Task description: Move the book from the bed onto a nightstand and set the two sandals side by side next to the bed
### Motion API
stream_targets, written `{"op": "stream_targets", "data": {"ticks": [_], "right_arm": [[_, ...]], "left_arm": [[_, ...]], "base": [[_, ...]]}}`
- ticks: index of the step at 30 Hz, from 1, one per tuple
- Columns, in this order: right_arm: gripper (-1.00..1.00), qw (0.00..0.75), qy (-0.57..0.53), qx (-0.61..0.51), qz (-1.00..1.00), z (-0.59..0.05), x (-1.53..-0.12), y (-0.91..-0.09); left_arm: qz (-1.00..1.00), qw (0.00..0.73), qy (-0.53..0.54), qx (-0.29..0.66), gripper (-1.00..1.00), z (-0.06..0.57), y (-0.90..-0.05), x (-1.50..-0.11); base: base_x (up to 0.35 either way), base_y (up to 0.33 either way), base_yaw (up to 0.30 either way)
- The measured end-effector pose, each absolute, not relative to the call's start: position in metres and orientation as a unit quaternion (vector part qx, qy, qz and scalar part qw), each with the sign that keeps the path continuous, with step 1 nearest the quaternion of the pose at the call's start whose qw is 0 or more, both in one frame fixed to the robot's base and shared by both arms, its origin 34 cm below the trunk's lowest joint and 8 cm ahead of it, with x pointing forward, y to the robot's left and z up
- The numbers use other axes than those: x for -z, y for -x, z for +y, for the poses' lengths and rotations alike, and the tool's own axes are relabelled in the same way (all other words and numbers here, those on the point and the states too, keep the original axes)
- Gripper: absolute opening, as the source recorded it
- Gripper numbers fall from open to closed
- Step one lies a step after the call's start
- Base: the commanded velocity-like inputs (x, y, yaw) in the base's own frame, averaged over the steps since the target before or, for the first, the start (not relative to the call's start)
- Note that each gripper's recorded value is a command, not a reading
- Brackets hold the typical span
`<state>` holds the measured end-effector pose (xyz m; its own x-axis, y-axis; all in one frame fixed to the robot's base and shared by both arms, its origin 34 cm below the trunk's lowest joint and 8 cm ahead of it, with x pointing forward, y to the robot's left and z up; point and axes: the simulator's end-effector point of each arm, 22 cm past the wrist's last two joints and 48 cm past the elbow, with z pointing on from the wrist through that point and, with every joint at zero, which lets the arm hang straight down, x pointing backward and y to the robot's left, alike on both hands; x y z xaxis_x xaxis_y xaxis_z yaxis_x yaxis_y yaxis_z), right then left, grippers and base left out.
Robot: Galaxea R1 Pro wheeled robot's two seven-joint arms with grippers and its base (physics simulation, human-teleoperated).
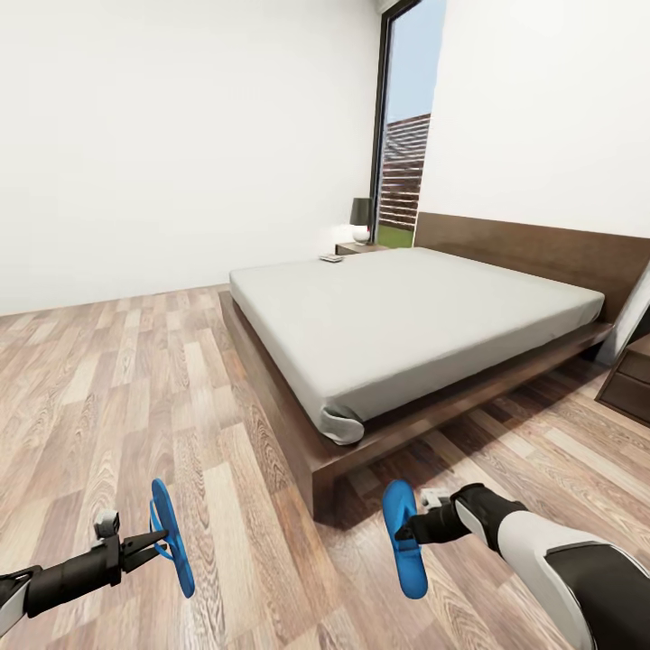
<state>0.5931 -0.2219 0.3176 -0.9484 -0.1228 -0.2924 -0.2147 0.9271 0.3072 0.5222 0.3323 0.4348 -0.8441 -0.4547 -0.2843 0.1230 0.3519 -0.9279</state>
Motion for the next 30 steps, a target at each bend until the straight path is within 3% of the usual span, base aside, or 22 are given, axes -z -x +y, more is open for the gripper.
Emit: {"op": "stream_targets", "data": {"ticks": [17,30], "right_arm": [[-1.0,0.129,0.089,-0.167,0.973,-0.2227,-0.3128,-0.5869],[-1.0,0.131,0.088,-0.167,0.973,-0.2227,-0.3129,-0.5876]], "left_arm": [[0.78,0.258,0.107,0.56,-1.0,0.3322,-0.5222,-0.435],[0.78,0.258,0.107,0.56,-1.0,0.3323,-0.5222,-0.4351]], "base": [[0.0,0.0,0.004],[0.041,-0.042,0.167]]}}
